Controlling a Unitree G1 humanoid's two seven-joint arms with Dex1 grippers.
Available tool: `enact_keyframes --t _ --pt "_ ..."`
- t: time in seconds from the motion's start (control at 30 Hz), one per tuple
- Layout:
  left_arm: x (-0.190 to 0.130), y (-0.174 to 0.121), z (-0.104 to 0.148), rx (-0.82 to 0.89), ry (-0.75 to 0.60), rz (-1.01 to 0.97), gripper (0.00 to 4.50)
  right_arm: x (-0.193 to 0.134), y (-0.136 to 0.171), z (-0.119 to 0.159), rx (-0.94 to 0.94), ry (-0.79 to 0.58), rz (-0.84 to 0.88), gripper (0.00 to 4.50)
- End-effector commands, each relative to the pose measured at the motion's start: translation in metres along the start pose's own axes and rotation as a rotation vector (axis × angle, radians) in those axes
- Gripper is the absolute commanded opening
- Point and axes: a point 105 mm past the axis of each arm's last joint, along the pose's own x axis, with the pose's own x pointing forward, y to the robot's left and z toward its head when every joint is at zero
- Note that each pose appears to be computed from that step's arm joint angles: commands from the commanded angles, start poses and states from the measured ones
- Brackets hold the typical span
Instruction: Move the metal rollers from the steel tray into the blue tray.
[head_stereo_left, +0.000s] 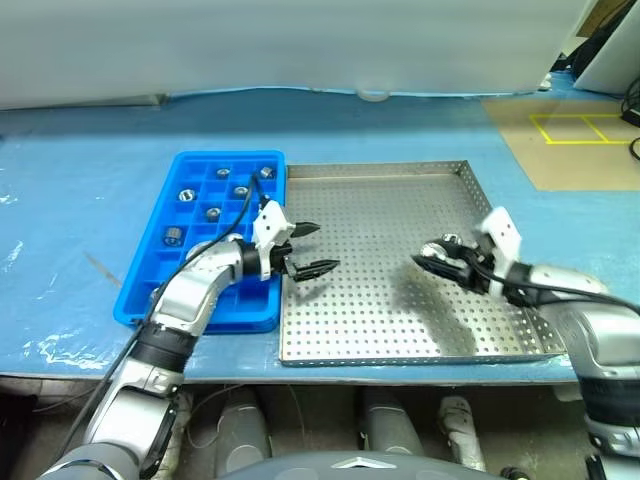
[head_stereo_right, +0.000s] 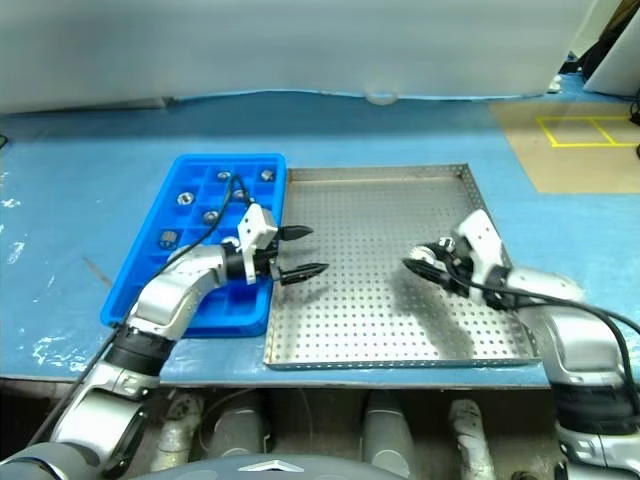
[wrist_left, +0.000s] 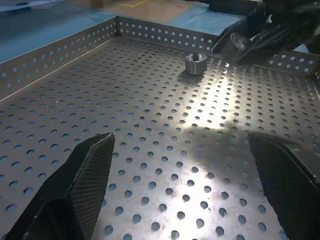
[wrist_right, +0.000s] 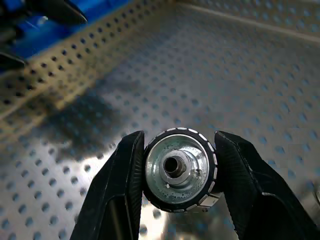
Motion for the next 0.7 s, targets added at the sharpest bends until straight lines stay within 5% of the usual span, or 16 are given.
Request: enact_keyframes --t 0.03,0.4,0.7 --pt "-0.019 0.009 0.016 0.028 -0.040 0.109 4.50 0.031 0.020 0.025 -0.050 -0.068 0.172 1.81" --pt "-0.096 0.008 0.010 0.015 0.021 0.404 4.50 0.116 0.079 0.069 -0.183 -0.142 0.621 1.81" --pt "-0.135 -0.017 0.010 -0.013 0.052 0.524 4.50 0.152 0.116 0.044 -0.279 -0.053 0.805 1.81"
